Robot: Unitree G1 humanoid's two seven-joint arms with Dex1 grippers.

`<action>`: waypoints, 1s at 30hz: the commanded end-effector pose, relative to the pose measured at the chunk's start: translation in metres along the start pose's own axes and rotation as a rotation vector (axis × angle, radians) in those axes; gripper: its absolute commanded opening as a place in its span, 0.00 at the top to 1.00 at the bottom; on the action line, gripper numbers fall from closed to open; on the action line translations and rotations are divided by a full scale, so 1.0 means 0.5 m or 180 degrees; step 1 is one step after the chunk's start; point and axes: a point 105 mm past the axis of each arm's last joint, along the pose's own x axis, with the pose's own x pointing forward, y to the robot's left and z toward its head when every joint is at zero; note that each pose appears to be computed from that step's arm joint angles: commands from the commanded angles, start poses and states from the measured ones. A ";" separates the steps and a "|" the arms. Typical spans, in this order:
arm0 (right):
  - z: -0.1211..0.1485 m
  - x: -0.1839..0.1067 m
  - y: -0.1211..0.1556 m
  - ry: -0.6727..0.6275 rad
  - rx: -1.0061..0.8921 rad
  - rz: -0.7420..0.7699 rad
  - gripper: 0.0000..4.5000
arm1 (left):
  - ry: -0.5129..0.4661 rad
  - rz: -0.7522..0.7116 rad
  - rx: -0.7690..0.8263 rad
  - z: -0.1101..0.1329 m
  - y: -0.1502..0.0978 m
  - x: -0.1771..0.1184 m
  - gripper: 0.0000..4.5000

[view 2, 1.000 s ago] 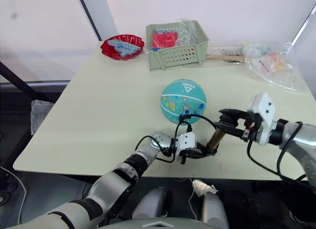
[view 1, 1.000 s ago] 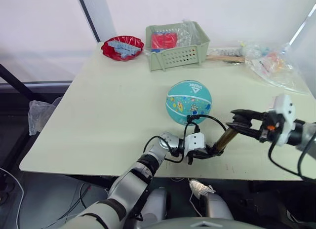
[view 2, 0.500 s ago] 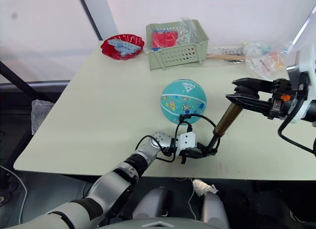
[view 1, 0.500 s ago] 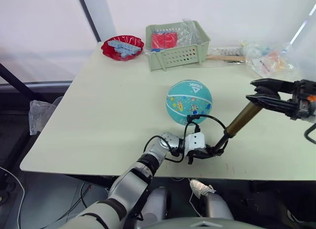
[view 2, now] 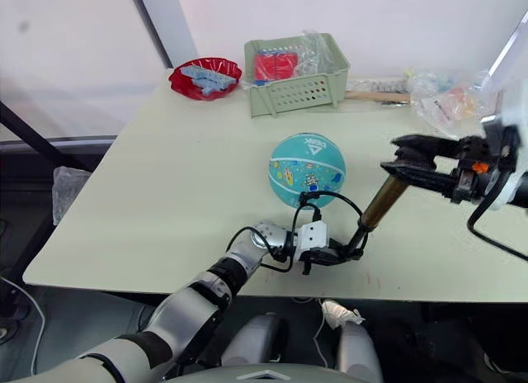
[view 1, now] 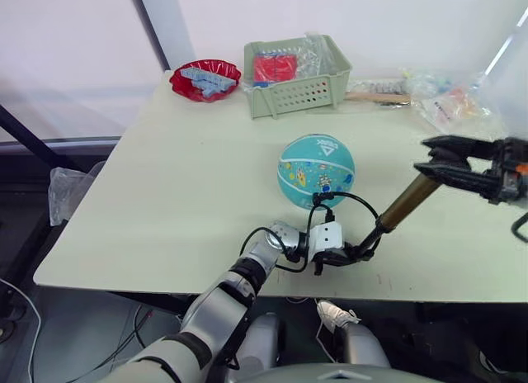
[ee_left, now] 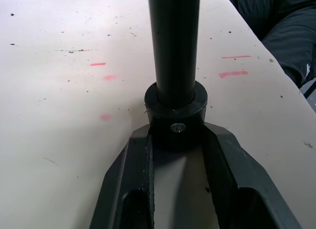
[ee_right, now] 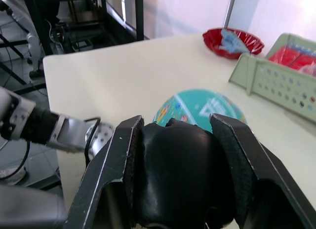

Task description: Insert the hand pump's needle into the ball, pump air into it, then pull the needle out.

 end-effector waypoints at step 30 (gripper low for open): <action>-0.116 0.060 0.034 -0.0025 0.0147 -0.0009 0.64 | 0.0496 -0.0160 -0.0420 -0.093 -0.048 -0.014 0.77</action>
